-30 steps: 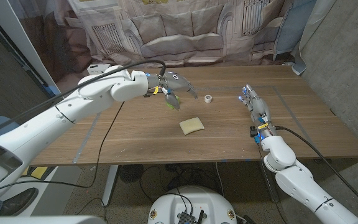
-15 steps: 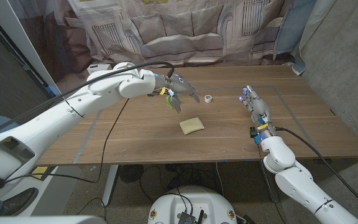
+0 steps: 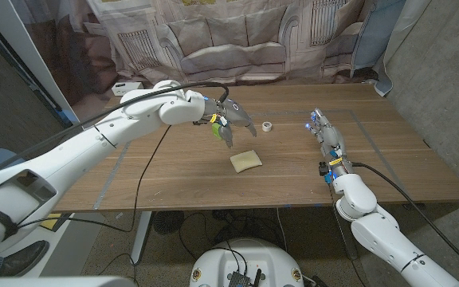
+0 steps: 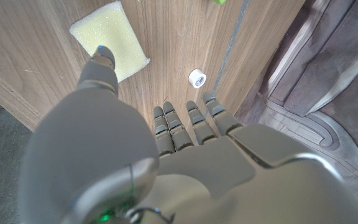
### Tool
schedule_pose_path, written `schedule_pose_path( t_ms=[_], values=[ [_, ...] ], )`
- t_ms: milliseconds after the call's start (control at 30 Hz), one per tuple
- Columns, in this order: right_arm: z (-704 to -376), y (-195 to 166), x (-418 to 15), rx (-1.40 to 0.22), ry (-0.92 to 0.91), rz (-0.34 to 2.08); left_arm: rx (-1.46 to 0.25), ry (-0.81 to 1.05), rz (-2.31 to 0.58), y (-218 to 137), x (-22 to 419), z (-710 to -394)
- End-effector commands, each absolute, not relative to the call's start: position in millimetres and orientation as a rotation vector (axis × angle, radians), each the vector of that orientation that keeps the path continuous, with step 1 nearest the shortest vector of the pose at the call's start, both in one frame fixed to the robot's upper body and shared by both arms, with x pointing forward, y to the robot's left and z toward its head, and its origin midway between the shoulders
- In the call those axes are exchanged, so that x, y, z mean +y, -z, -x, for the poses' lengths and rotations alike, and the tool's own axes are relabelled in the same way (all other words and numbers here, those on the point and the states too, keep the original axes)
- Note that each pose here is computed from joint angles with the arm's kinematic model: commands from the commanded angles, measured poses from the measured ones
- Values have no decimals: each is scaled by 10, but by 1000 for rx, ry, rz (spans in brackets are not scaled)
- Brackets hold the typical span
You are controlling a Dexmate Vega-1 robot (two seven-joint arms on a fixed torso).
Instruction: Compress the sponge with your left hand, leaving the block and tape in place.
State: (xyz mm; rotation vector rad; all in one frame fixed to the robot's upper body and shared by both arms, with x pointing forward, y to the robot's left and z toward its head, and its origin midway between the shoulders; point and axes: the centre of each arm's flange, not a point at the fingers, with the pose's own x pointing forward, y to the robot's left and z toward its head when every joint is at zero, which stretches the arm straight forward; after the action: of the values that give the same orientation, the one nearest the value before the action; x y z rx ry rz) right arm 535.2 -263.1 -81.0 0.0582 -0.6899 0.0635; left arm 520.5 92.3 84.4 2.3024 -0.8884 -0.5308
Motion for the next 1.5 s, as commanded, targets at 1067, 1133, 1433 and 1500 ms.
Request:
schedule_pose_path(
  t_ms=[1067,1133,1433,1500],
  values=[
    [-5306,860,-2625,-691,-49,-69,-775,657,-2280,-569,814,-5564],
    [-5307,867,-2624,-689,-48,-71,-780,652,-2274,-555,816,-5573],
    [-5316,878,-2626,-684,-45,-75,-818,607,-2261,-468,827,-5632],
    [-5322,873,-2624,-683,-47,-74,-815,612,-2256,-449,832,-5654]
  ],
)
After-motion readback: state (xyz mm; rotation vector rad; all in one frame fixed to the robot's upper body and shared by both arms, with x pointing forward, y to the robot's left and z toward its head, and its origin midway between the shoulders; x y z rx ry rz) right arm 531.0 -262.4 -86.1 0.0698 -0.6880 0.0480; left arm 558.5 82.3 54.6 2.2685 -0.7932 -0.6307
